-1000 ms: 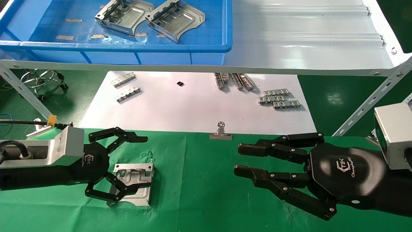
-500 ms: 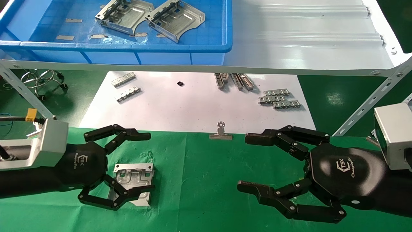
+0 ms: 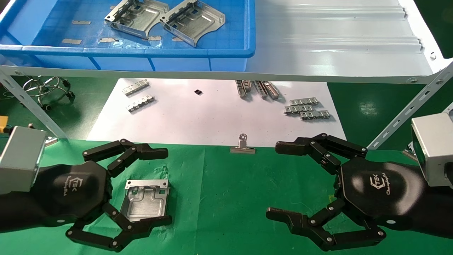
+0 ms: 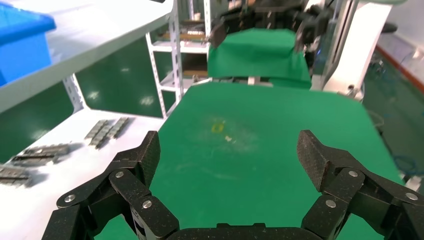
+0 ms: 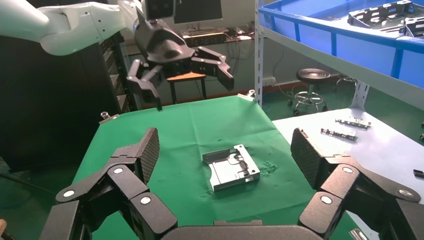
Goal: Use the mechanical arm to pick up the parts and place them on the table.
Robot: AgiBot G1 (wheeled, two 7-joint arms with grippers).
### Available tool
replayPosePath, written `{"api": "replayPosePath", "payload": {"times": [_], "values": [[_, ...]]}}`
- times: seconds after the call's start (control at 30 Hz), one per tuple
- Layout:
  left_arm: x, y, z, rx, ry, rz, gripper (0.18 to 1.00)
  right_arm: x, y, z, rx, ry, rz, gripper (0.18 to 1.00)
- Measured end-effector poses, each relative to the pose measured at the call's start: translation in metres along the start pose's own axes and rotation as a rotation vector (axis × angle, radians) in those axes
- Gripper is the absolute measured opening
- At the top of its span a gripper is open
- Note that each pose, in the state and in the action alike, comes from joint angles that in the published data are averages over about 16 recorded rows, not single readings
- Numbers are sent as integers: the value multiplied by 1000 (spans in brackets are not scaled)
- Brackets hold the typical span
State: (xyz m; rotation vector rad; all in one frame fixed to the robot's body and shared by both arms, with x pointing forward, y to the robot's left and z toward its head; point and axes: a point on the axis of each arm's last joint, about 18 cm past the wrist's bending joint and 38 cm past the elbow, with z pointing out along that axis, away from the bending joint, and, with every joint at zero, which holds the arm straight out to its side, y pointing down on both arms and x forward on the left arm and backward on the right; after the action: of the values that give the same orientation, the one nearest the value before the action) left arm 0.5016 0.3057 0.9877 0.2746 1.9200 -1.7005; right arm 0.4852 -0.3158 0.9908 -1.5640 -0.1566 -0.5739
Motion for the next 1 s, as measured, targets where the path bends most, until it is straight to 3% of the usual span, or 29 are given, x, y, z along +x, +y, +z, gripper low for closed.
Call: {"api": "replayPosePath", "payload": {"times": [0.37, 1.0], "values": [[20, -18, -1, 55, 37, -49, 1001, 0, 0, 0, 0, 0, 0, 995], [22, -19, -2, 60, 40, -55, 1001, 0, 0, 0, 0, 0, 0, 1001]]}}
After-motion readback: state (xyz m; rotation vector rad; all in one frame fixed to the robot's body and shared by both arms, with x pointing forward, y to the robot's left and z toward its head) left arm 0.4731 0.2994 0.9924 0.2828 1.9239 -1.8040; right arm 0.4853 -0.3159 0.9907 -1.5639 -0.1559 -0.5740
